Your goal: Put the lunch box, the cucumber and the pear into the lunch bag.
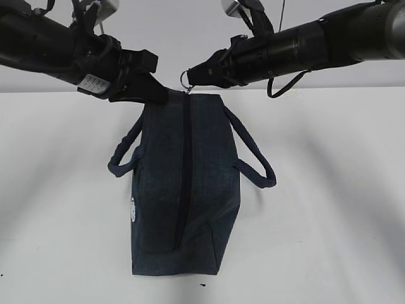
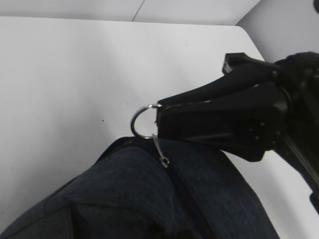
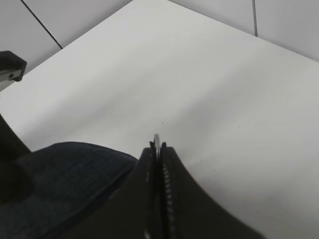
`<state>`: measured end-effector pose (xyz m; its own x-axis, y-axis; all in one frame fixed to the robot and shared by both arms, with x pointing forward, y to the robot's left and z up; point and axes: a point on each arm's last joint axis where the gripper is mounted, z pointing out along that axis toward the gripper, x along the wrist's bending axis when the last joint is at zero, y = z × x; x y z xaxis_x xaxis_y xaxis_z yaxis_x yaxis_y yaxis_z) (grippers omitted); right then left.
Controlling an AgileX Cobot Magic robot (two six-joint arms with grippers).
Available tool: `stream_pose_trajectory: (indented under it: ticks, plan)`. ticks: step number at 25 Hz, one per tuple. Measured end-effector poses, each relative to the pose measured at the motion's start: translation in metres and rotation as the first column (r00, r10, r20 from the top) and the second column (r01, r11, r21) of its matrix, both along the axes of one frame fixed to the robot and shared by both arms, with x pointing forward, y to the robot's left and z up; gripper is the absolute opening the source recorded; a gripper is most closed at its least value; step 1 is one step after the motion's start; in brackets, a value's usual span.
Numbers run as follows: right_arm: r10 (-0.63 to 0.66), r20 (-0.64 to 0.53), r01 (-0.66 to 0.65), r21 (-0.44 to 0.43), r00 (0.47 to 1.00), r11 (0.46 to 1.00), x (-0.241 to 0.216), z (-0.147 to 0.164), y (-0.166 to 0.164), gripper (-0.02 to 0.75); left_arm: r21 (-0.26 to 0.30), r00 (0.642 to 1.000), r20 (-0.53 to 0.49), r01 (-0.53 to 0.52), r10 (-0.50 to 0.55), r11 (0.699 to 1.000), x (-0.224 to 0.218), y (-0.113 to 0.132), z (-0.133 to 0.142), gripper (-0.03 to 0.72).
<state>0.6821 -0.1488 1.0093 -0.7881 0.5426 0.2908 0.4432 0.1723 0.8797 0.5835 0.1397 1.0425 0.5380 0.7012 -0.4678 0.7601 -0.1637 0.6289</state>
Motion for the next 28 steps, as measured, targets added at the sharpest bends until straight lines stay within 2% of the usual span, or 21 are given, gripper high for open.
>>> stream_pose_trajectory:
  ticks: [14, 23, 28]
  plan:
    - [0.006, 0.039, -0.004, -0.057, 0.999, 0.998, 0.007, 0.004, -0.001, 0.006, 0.001, 0.991, 0.042, 0.126, -0.125, 0.992, -0.007, -0.004, 0.021, 0.010]
    - [-0.048, 0.021, 0.050, -0.070, 0.999, 0.996, 0.016, -0.006, -0.009, 0.006, -0.007, 0.983, 0.068, 0.173, -0.172, 0.985, -0.006, -0.006, 0.037, 0.009]
    - [-0.073, -0.051, 0.069, -0.075, 0.996, 0.995, 0.022, -0.028, -0.022, 0.006, -0.028, 0.982, 0.071, 0.175, -0.172, 0.984, -0.006, -0.007, 0.038, 0.009]
